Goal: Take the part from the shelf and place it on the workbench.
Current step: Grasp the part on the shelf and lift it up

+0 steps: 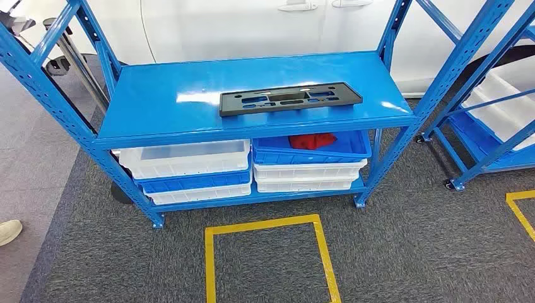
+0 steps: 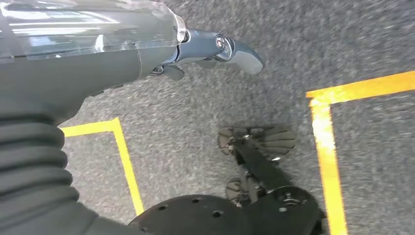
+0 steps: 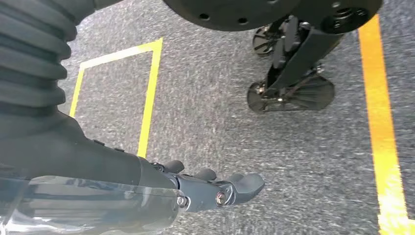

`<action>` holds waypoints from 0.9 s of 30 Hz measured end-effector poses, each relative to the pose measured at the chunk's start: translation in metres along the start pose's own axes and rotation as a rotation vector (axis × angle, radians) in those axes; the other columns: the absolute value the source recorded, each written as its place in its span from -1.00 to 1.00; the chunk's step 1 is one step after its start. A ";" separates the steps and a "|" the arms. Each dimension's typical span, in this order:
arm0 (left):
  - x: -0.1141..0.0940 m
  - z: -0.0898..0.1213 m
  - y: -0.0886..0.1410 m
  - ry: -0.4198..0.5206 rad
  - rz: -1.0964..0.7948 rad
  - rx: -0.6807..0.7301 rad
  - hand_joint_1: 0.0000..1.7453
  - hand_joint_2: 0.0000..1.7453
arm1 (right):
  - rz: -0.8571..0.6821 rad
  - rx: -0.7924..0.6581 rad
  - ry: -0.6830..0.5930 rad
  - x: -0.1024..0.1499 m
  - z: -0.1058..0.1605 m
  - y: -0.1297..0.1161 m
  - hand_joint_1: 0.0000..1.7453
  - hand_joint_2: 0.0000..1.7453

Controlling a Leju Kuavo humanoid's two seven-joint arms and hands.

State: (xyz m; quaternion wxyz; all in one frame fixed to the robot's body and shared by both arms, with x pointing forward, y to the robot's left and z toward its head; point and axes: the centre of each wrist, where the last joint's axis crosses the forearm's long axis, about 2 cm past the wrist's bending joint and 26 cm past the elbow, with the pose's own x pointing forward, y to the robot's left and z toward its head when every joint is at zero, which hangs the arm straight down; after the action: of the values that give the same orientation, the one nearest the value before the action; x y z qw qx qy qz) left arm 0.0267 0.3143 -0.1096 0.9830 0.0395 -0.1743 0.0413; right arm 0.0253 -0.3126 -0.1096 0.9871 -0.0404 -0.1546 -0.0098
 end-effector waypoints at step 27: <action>0.019 -0.006 0.017 -0.075 0.127 0.110 -1.00 -1.00 | -0.049 0.071 -0.885 0.164 0.020 -0.023 -1.00 -1.00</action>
State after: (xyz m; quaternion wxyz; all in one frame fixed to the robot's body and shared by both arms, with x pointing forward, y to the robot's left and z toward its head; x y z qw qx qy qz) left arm 0.0450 0.3328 -0.1080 0.9675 0.0840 -0.2108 0.1118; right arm 0.1749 -0.3353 -0.0390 0.8262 -0.0030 -0.5632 -0.0094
